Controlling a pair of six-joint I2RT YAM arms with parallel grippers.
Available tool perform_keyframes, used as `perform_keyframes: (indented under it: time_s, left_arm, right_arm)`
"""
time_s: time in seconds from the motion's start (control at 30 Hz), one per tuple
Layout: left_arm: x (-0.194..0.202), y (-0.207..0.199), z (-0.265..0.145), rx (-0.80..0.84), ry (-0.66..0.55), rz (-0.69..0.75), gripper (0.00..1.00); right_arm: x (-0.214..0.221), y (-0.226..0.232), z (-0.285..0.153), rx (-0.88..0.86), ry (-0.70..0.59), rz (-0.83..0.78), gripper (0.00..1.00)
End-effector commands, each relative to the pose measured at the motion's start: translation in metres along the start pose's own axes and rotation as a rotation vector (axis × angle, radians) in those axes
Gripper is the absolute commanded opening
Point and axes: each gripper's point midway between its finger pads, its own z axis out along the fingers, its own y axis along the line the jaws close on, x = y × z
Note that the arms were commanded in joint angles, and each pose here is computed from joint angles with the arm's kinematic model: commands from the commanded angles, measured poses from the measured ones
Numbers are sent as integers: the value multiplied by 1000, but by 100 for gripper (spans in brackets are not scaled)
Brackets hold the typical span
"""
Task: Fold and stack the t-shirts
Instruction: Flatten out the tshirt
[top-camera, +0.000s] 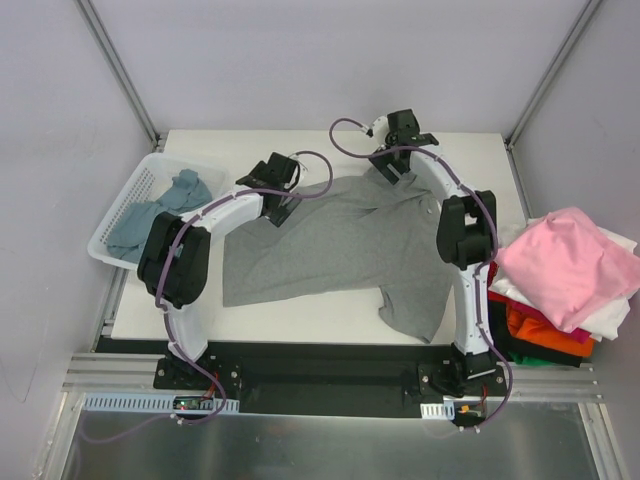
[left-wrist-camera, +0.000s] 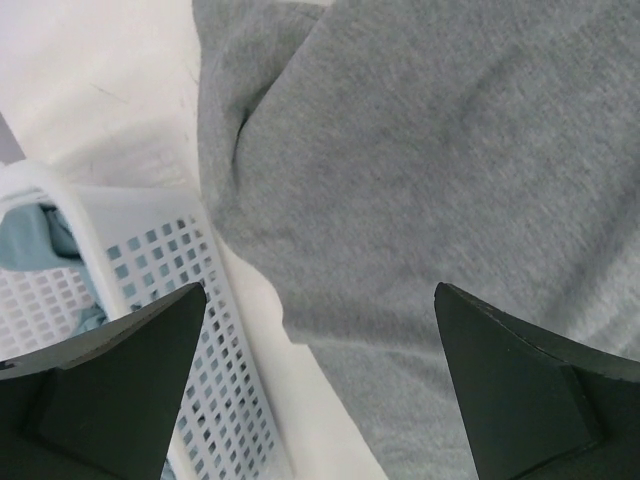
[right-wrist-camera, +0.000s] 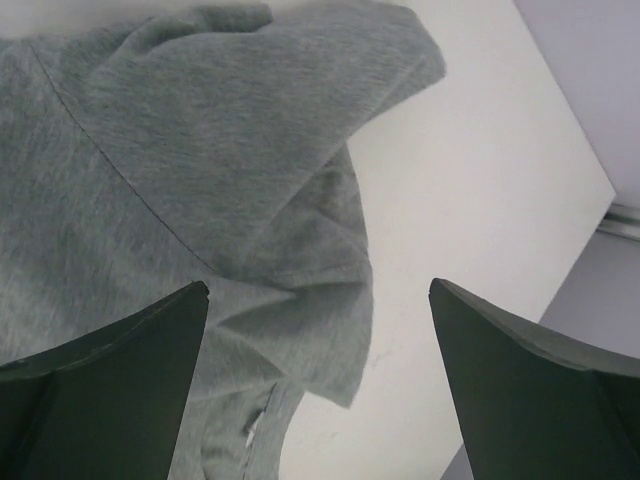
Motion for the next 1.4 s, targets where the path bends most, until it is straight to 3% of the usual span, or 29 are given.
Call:
perform_keyframes:
  time_s: [0.0, 0.27, 0.73, 1.13, 1.37]
  left_arm:
    - [-15, 0, 10, 15, -28, -7, 99]
    - [-5, -8, 20, 25, 5, 4, 99]
    - [-4, -2, 22, -7, 21, 44, 99]
    - [-29, 9, 41, -58, 5, 92, 99]
    - [-46, 17, 54, -80, -19, 88, 99]
  right_arm:
    - [-25, -5, 14, 10, -88, -45, 97]
    - [-24, 4, 51, 23, -74, -160, 97]
    - [-27, -29, 95, 268, -27, -396, 97]
    - [14, -58, 102, 314, 78, -425, 96]
    - [9, -75, 94, 372, 65, -381, 97]
